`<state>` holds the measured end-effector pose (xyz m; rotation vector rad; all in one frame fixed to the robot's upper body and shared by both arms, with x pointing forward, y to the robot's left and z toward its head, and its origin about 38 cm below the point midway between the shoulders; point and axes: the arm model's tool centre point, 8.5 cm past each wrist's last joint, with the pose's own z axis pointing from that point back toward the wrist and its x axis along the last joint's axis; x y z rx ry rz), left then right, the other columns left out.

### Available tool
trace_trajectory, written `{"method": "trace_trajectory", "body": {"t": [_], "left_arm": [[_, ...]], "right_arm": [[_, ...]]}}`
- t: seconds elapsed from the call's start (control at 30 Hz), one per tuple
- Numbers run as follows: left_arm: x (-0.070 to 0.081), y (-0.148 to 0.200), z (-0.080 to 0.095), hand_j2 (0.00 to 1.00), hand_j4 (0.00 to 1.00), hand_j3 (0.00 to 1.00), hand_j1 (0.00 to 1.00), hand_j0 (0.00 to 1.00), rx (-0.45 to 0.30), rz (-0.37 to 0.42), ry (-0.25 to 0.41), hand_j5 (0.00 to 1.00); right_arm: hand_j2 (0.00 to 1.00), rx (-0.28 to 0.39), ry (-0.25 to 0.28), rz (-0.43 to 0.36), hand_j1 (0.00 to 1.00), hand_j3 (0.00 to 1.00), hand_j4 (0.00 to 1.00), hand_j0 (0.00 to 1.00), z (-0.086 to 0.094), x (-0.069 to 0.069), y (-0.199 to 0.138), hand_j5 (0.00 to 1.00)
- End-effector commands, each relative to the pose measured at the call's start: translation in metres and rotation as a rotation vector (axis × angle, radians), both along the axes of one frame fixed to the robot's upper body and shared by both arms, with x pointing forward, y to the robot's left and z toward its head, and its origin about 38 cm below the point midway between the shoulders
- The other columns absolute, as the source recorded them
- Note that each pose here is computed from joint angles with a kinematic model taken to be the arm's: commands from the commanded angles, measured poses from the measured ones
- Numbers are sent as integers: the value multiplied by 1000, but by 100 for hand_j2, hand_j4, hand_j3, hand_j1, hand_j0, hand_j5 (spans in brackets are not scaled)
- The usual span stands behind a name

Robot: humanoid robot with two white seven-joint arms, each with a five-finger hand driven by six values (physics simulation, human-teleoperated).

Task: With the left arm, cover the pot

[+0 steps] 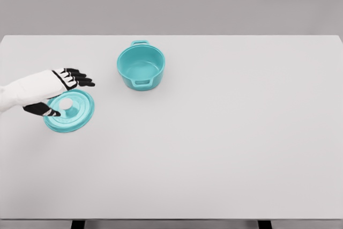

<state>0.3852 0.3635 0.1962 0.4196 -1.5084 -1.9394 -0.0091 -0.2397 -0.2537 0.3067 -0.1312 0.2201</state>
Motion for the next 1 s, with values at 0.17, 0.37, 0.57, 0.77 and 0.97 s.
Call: {"method": "trace_trajectory", "body": {"t": [0.17,0.37,0.57,0.77,0.97], "left_arm": [[11,25,-5,100,100,100,100,100,-31,91,49,100],[29,32,-23,100,100,100,100,100,-22,143,79,100],[30,13,-33,100,100,100,100,100,25,84,121,100],[29,12,-38,100,100,100,100,100,55,77,158,100],[30,12,-37,100,100,100,100,100,57,75,166,100]], "right_arm": [[100,-2,3,-2,100,100,100,100,0,-2,0,100],[100,-3,4,-3,100,100,100,100,0,-2,0,100],[100,-3,4,-3,100,100,100,100,0,-2,0,100],[100,-3,3,-3,100,100,100,100,0,-1,0,100],[100,-3,4,-3,100,100,100,100,0,-2,0,100]]}}
